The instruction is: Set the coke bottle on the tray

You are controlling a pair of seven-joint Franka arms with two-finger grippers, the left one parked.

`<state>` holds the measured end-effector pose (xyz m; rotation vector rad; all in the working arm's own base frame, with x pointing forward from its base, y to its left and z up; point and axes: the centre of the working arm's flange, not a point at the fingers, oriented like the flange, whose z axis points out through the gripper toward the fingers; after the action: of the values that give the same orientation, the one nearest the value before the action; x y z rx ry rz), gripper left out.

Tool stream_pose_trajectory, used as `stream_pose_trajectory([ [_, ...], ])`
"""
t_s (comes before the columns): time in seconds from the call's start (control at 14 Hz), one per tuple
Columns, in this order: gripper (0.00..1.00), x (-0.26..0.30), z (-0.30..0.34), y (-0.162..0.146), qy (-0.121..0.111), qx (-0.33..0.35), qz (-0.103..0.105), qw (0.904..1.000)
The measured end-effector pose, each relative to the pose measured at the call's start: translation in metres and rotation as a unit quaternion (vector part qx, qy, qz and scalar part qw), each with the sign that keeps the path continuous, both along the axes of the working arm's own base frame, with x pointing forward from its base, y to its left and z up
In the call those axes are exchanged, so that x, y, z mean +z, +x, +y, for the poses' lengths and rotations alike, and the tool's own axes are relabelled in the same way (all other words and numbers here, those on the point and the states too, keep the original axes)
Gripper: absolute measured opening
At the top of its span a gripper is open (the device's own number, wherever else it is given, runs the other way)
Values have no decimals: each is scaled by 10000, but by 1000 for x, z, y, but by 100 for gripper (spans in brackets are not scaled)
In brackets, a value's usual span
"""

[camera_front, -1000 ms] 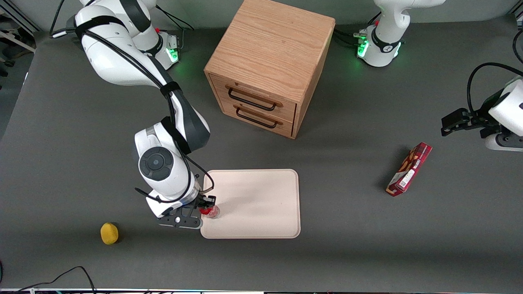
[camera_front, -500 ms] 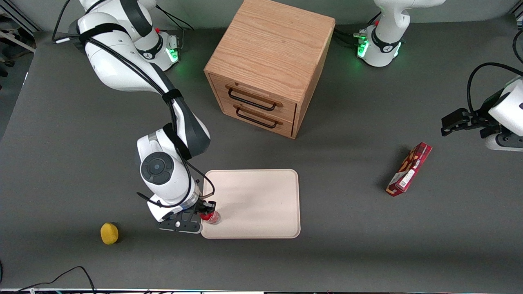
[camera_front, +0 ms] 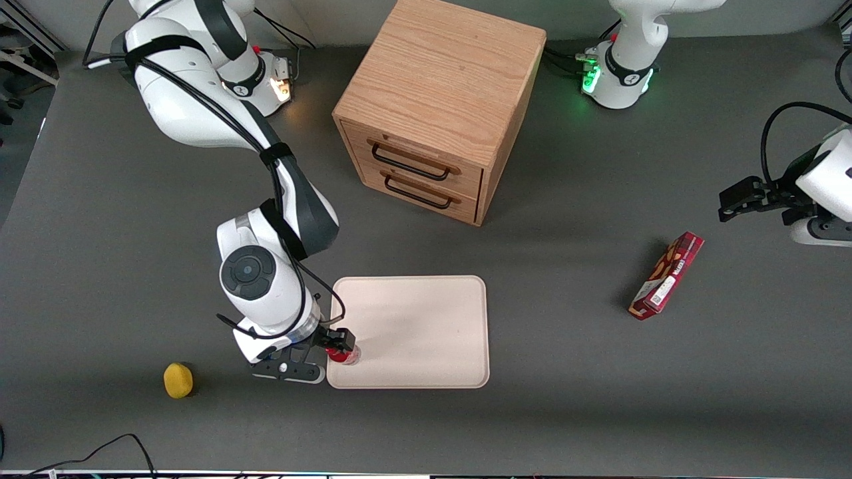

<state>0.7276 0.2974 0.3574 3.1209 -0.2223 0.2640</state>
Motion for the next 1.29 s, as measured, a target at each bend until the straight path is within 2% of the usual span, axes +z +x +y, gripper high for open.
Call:
stream_pose_trajectory([
  [0.36,100,76,-19,-9,-67,-123,-29,9999],
  [0.79,100,171,-83,-35,-321,-113,299,9990],
  [0.93,100,188,-105,-41,-361,-5,330,9988],
  [1.07,100,203,-132,-46,-346,75,331,9988],
  [1.29,100,236,-195,-58,-201,314,291,9989],
])
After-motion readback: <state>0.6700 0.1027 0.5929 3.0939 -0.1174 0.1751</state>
